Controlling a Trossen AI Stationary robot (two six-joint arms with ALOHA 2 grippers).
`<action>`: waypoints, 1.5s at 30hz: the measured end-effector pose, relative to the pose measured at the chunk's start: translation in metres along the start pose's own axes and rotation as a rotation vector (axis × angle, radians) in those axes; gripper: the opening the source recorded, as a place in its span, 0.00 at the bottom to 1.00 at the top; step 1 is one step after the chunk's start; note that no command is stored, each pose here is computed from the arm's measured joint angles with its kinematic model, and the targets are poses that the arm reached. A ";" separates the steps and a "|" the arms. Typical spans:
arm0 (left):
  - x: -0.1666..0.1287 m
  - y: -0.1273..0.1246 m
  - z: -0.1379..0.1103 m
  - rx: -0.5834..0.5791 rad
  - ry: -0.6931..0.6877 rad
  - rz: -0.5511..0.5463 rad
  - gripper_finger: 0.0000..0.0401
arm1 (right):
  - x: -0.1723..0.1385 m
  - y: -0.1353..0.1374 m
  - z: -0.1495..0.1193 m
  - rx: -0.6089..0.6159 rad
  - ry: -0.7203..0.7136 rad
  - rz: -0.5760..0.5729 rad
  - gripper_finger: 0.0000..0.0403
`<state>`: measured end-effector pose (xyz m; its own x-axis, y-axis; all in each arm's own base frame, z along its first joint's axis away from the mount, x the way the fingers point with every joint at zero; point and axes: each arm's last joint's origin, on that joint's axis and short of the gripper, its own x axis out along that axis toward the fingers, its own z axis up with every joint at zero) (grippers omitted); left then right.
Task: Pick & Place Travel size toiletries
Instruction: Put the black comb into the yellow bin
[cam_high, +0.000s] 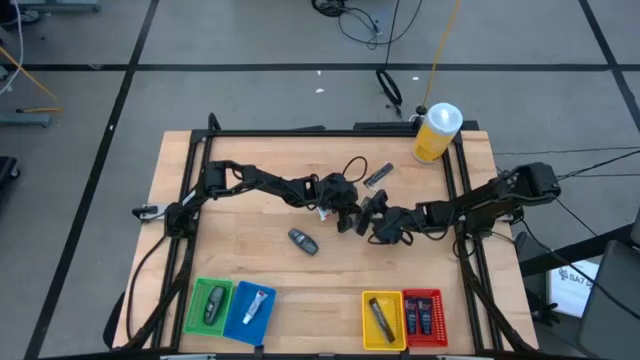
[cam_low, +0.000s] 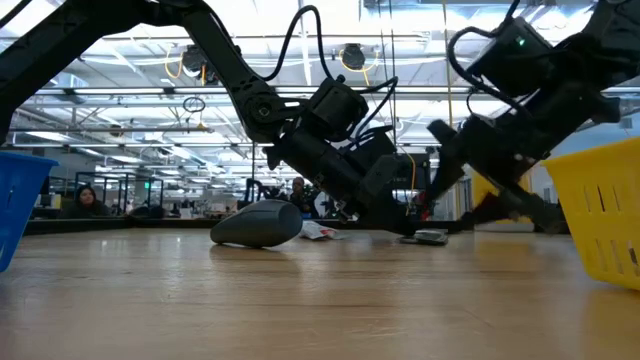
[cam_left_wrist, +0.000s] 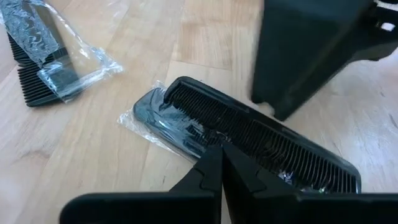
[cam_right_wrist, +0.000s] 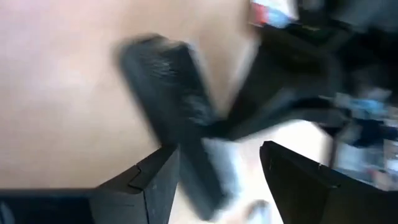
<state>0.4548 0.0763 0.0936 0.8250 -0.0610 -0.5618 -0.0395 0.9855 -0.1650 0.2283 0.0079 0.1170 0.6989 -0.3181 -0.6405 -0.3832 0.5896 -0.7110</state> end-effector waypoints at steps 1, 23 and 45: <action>0.000 0.000 0.000 -0.001 0.000 0.001 0.02 | 0.000 0.002 -0.001 0.020 -0.007 0.041 0.55; 0.000 0.000 -0.001 0.028 0.003 -0.001 0.01 | 0.023 -0.015 -0.019 0.132 -0.117 0.076 0.47; 0.000 -0.001 -0.005 0.086 0.051 -0.033 0.03 | 0.021 -0.010 -0.016 0.201 0.005 -0.011 0.29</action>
<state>0.4521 0.0743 0.0895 0.7950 -0.1000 -0.5984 0.0377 0.9926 -0.1157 0.2369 -0.0163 0.1061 0.6995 -0.3288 -0.6345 -0.2467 0.7221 -0.6463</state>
